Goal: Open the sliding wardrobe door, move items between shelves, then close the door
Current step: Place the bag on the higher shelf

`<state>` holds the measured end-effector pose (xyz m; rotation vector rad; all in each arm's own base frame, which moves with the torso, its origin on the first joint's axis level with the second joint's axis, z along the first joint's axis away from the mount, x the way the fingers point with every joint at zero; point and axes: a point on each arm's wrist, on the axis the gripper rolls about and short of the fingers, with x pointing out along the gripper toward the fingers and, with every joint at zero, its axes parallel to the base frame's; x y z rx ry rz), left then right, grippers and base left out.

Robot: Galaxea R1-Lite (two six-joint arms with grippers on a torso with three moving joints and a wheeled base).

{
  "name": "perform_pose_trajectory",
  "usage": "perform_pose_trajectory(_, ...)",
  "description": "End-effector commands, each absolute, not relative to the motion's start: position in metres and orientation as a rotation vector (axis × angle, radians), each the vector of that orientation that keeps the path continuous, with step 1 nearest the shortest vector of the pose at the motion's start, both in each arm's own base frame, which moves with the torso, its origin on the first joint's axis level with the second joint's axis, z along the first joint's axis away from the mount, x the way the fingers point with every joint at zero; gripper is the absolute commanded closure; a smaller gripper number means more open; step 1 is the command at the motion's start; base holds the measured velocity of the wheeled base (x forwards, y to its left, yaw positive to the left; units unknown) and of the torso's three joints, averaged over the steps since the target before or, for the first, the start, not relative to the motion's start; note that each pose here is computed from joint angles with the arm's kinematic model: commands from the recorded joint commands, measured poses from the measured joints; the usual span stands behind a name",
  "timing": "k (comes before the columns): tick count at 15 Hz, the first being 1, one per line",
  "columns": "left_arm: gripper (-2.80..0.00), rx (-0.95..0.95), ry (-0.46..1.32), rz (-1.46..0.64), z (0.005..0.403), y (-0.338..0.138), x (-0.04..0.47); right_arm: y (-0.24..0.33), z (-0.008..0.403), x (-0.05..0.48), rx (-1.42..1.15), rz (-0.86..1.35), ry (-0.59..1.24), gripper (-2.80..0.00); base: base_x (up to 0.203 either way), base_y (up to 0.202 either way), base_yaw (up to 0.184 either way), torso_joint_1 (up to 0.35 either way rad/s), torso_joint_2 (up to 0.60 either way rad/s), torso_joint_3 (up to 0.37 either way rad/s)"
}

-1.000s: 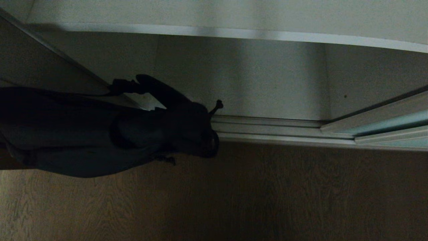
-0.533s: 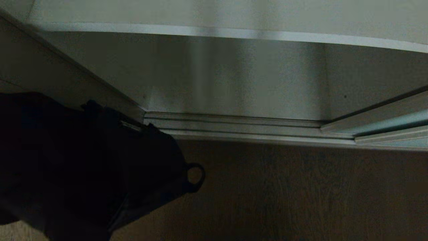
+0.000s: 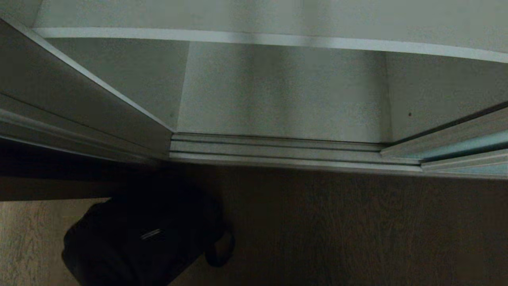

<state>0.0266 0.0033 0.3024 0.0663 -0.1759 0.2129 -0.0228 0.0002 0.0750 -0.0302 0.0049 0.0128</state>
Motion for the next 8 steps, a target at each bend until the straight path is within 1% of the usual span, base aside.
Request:
perform_pose_trajectory(1,0.00,0.087,-0.110,0.210,0.289,0.001,0.037,0.000,0.075,-0.023,-0.031,0.014,0.004,0.00,0.000,0.000,0.000,0.000,0.00,0.000)
perform_pose_trajectory(5,0.00,0.127,0.052,0.200,0.242,-0.002,0.048,0.000,0.075,-0.023,-0.031,0.014,0.004,0.00,0.000,0.000,0.000,0.000,0.00,0.000)
perform_pose_trajectory(8,0.00,0.146,0.130,0.197,0.208,-0.001,0.044,0.000,0.075,-0.023,-0.031,0.014,0.003,0.00,0.000,0.000,0.000,0.000,0.00,0.000)
